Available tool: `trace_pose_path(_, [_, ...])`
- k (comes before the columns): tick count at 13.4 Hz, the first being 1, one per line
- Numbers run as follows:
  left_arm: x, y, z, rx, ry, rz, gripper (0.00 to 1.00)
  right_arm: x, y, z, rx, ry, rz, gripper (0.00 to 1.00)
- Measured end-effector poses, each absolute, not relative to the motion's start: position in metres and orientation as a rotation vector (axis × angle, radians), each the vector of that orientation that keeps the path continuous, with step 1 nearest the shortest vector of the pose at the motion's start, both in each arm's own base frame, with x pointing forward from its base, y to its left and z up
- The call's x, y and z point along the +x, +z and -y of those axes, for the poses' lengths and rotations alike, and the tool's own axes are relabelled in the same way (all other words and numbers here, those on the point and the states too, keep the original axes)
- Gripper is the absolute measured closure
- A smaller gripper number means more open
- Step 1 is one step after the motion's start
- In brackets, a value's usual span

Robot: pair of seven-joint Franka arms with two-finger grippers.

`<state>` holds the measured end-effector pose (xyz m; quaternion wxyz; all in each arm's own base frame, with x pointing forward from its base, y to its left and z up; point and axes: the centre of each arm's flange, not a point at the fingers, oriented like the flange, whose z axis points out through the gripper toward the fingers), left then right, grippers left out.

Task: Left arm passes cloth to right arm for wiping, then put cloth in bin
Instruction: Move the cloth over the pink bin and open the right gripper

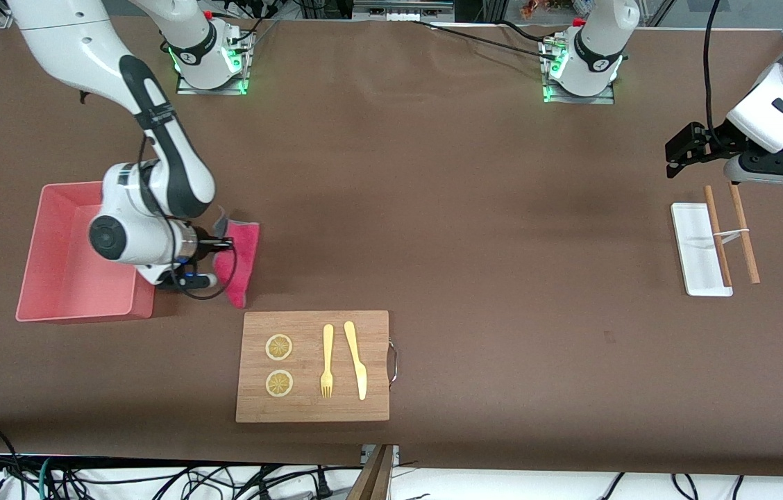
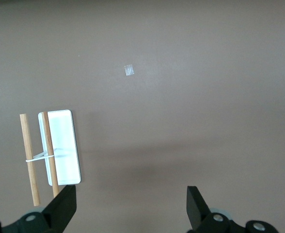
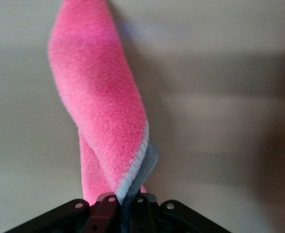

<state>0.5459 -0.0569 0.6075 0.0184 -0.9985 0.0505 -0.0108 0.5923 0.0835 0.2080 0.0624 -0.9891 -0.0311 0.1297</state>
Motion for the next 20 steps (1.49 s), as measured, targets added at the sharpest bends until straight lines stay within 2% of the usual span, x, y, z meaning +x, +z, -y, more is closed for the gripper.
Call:
trace_pose_path(4, [0.546, 0.607, 0.056, -3.101, -0.034, -0.154, 0.00, 0.598, 0.223, -0.033, -3.038, 0.355, 0.229, 0.96])
trace_pose_path(8, [0.549, 0.602, 0.052, -3.102, -0.019, -0.144, 0.00, 0.593, 0.256, -0.016, -3.063, 0.415, 0.300, 0.96])
trace_pose_path(11, [0.550, 0.600, 0.056, -3.101, -0.016, -0.156, 0.00, 0.589, 0.321, -0.006, -3.085, 0.466, 0.339, 0.96])
trace_pose_path(15, [0.553, 0.599, 0.057, -3.102, -0.030, -0.156, 0.00, 0.578, 0.402, 0.046, -3.108, 0.404, 0.434, 0.96])
trace_pose_path(19, [0.556, 0.601, 0.054, -3.128, -0.066, -0.138, 0.00, 0.567, 0.410, 0.097, -3.099, 0.403, 0.476, 0.96])
trace_pose_path(20, [0.556, 0.601, 0.047, -3.136, -0.066, -0.118, 0.00, 0.567, 0.406, 0.098, -3.097, 0.415, 0.473, 0.91])
